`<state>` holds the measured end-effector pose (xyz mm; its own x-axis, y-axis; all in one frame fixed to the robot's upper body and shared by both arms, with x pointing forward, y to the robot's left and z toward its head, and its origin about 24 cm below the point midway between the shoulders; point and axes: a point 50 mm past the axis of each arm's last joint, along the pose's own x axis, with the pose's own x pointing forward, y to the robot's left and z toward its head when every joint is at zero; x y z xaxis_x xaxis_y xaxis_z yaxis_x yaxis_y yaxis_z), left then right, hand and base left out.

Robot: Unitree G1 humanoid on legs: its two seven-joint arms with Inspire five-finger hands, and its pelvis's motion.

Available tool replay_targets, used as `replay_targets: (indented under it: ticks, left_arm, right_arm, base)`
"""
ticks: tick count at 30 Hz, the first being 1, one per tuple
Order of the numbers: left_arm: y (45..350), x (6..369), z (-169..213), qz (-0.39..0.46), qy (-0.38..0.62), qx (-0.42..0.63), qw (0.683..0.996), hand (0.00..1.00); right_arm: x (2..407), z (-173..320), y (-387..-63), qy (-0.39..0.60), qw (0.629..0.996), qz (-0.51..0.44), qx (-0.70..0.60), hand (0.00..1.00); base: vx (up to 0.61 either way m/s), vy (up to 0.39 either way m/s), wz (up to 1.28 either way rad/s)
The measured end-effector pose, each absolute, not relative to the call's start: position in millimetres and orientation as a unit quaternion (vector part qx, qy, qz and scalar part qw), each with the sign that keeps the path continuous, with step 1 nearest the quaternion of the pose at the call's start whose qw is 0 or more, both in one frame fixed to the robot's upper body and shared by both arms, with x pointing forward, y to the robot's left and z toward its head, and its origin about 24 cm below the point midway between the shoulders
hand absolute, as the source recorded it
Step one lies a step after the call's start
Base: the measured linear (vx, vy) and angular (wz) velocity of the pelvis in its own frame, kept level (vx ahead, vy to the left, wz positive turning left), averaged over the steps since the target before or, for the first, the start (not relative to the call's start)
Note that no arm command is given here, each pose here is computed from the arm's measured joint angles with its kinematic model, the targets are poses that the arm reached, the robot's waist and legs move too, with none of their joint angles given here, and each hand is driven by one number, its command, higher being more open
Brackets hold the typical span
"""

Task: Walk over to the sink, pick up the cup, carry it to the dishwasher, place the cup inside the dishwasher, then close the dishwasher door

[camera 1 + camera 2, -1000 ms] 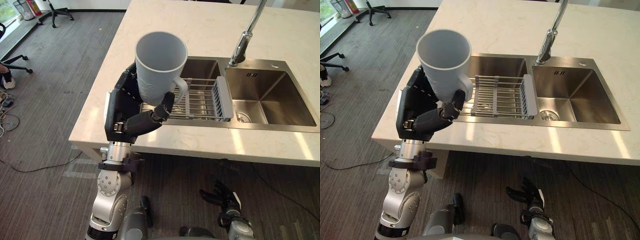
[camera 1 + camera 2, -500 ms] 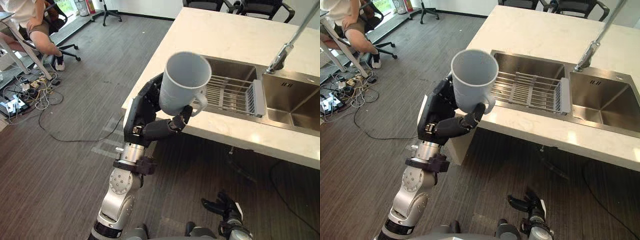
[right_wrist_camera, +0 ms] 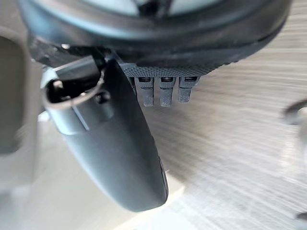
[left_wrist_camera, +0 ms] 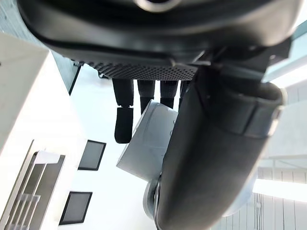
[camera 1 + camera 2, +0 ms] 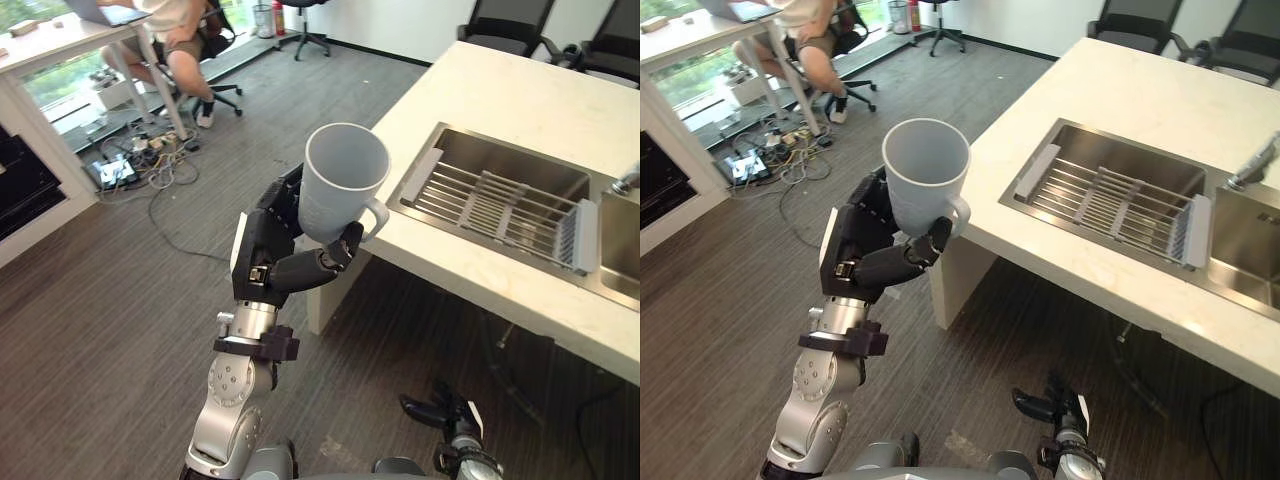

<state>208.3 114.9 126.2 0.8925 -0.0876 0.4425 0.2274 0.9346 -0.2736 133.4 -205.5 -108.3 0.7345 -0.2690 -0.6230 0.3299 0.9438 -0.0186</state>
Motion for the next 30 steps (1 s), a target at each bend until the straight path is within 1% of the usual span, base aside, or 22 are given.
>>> replay_targets:
  ticks: [2,5,7,10,12,18,23,27,30]
  left_arm:
    - [117.3,207.0,127.8,-0.071,-0.221,-0.168,0.958,0.3]
    - [120.1,207.4,128.0,-0.063,-0.223,-0.168,0.958,0.3]
    - [128.7,207.0,126.7,-0.043,-0.225,-0.164,0.96,0.3]
    - [145.7,204.6,118.2,-0.004,-0.211,-0.148,0.966,0.3]
    - [148.9,205.1,113.1,0.006,-0.201,-0.145,0.969,0.3]
    - [147.6,205.3,109.6,0.003,-0.19,-0.142,0.971,0.3]
    - [146.0,205.1,109.9,0.002,-0.192,-0.146,0.971,0.3]
    - [134.5,202.2,106.1,-0.002,-0.181,-0.177,0.967,0.3]
    - [131.5,199.8,103.8,-0.013,-0.176,-0.18,0.968,0.3]
  right_arm:
    - [138.1,-103.0,-206.9,0.31,0.936,-0.164,0.041,0.9]
    - [134.3,-104.7,-215.9,0.317,0.931,-0.177,0.025,0.9]
    - [136.9,-105.7,-223.5,0.322,0.929,-0.181,0.011,0.9]
    - [147.9,-108.3,-217.7,0.326,0.929,-0.172,0.014,0.9]
    - [149.1,-108.8,-215.4,0.327,0.93,-0.164,0.01,0.9]
    - [143.6,-114.8,-210.7,0.346,0.925,-0.159,0.013,0.9]
    - [142.6,-101.3,-208.4,0.31,0.937,-0.159,0.016,0.9]
    - [137.3,-96.4,-215.2,0.303,0.939,-0.161,0.005,0.9]
    - [132.5,-95.5,-215.9,0.303,0.94,-0.157,-0.002,0.9]
  base:
    - [-0.06,-0.151,1.09]
    - [0.03,-0.039,1.22]
    - [0.07,0.131,1.03]
    - [0.07,0.157,0.31]
    - [0.15,0.216,0.47]
    - [0.17,0.083,0.93]
    - [0.19,-0.165,0.77]
    - [0.17,-0.161,0.32]
    - [0.09,-0.063,0.16]
